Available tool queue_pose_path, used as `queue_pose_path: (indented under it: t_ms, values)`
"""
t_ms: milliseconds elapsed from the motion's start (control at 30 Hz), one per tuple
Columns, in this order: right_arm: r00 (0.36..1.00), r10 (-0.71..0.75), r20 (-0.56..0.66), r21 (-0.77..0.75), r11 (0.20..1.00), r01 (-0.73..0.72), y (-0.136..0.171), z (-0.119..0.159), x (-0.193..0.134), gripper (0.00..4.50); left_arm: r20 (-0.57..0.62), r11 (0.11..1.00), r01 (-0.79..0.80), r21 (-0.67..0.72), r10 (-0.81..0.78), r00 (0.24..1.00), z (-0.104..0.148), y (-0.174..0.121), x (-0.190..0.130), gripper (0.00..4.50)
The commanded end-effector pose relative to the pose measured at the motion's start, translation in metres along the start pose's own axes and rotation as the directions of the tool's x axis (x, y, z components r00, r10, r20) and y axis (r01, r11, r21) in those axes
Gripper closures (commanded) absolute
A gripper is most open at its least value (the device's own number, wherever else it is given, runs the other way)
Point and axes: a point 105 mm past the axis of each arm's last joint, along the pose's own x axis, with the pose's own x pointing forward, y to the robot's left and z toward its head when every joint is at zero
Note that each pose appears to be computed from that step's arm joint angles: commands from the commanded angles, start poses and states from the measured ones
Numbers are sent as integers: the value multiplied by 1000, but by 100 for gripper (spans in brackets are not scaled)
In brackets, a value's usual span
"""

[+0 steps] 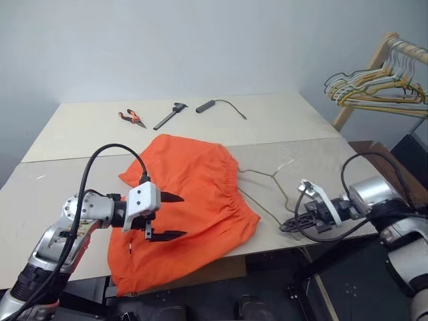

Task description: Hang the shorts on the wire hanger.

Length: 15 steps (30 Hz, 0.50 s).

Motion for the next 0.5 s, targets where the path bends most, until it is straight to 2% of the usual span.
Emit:
queue_pose_path:
  t_ms: [33,267,500]
  values:
    - [999,37,20,-29,999,-36,4,13,-2,450,12,999,-19,42,18,1000,9,4,-1,1]
    - [998,17,58,-39,999,-15,1,32,5,450,3,998,-27,54,26,1000,9,9,-1,1]
    - [989,16,148,-60,998,-7,2,48,-1,450,0,998,-29,59,29,1000,8,9,0,1]
